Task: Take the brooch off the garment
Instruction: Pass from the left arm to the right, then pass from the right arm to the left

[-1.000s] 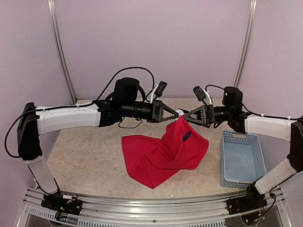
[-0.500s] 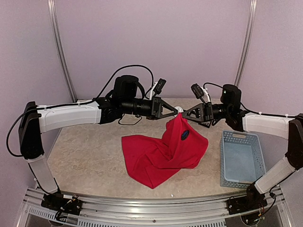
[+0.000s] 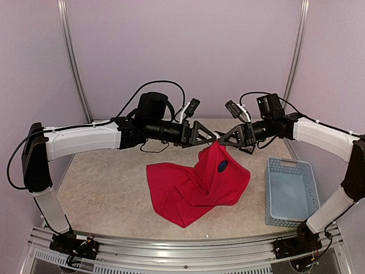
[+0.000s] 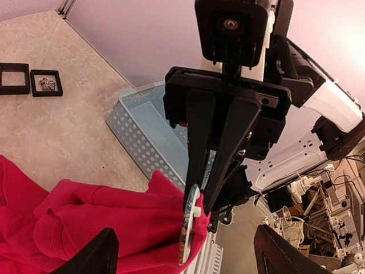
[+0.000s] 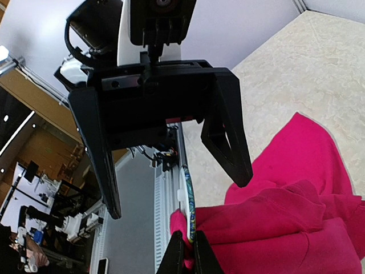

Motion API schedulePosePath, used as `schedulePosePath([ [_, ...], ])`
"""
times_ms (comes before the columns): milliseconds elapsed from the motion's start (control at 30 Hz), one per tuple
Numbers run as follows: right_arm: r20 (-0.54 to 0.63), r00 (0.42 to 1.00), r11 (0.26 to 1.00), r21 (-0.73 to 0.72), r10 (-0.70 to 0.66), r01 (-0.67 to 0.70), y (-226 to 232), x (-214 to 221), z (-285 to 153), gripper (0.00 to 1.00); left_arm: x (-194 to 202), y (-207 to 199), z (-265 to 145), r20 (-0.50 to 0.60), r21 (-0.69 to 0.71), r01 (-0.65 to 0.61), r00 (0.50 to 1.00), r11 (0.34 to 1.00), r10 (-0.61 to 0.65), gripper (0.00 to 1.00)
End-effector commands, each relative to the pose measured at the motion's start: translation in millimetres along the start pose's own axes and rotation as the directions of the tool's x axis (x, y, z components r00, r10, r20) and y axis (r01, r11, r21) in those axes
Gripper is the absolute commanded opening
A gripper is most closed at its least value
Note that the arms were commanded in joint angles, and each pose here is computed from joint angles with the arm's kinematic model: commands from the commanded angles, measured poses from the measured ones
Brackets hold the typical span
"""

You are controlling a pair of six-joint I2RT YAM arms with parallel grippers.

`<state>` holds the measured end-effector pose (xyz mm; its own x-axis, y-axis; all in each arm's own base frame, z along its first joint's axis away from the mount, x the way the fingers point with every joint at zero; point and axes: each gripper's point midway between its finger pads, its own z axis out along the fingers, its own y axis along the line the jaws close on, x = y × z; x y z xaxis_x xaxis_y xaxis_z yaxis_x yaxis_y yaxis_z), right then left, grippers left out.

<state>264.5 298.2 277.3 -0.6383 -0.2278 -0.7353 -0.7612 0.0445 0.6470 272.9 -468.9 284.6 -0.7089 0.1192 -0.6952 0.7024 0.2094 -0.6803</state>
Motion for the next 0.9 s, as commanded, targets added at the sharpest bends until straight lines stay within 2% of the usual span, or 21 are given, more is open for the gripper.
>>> schedulePosePath([
  [0, -0.186, 0.981, 0.997, 0.056, 0.054, -0.044, -10, 48, 0, 0.00, 7, -5, -11, -0.063, -0.023, -0.024, 0.998, 0.999, 0.022, 0.76],
  [133, -0.191, 0.980, 0.995, 0.086, 0.057, -0.041, -13, 47, -2, 0.00, 14, -3, -11, -0.092, -0.026, -0.016, 0.996, 1.000, 0.013, 0.57],
  [300, -0.216, 0.975, 0.993, 0.115, 0.055, -0.030, -17, 49, -3, 0.00, 17, -3, -10, -0.104, -0.014, -0.009, 0.995, 1.000, 0.007, 0.42],
  [567, -0.214, 0.976, 0.994, 0.102, 0.053, -0.031, -14, 48, -3, 0.00, 27, -5, 5, -0.158, 0.021, 0.015, 0.987, 1.000, -0.012, 0.41],
  [667, -0.213, 0.976, 0.995, 0.097, 0.051, -0.031, -13, 47, -3, 0.00, 30, -4, 10, -0.175, 0.026, 0.026, 0.984, 0.999, -0.021, 0.35],
  [867, -0.210, 0.976, 0.995, 0.091, 0.047, -0.029, -11, 47, -3, 0.00, 40, 11, 15, -0.201, -0.021, 0.057, 0.978, 0.998, -0.060, 0.34],
])
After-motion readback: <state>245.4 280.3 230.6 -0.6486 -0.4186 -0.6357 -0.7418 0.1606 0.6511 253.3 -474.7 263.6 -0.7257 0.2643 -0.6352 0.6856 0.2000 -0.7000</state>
